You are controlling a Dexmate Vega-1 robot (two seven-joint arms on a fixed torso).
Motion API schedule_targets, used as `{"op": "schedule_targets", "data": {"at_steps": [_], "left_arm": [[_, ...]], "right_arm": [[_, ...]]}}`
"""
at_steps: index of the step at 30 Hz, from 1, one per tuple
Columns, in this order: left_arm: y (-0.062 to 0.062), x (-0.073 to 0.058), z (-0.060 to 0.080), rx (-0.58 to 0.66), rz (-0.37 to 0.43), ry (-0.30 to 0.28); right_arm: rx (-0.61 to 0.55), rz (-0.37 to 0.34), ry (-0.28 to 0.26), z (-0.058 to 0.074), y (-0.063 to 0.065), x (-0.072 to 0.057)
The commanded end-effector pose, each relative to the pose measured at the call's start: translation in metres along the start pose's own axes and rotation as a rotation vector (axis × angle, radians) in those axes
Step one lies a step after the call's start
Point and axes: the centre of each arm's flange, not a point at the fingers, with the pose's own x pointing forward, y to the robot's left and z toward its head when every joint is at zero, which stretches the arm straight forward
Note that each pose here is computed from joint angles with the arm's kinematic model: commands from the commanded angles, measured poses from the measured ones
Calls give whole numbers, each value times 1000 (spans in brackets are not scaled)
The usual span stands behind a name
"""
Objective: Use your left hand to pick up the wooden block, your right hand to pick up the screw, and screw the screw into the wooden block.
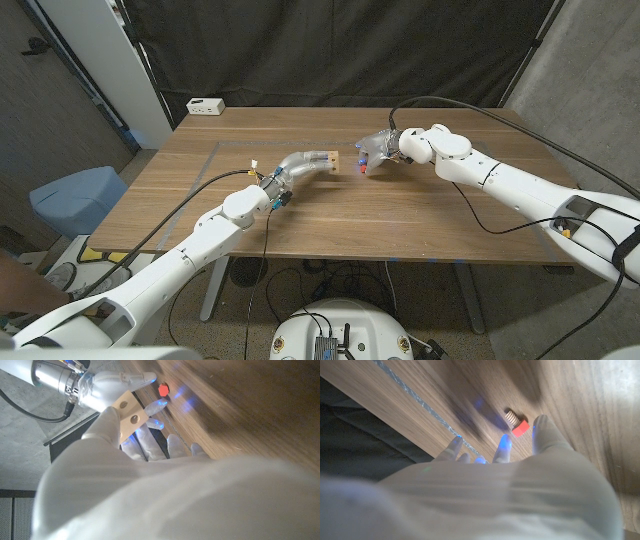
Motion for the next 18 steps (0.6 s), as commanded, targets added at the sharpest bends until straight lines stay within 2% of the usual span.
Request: {"op": "schedule_targets", "data": {"at_steps": [1, 18], "left_arm": [[-2, 2, 1, 1, 1, 0], [-2, 4, 0, -1, -4, 1]], "right_arm": [[-5, -8, -3, 2, 1, 3], [-15, -23, 4, 4, 6, 6]]}}
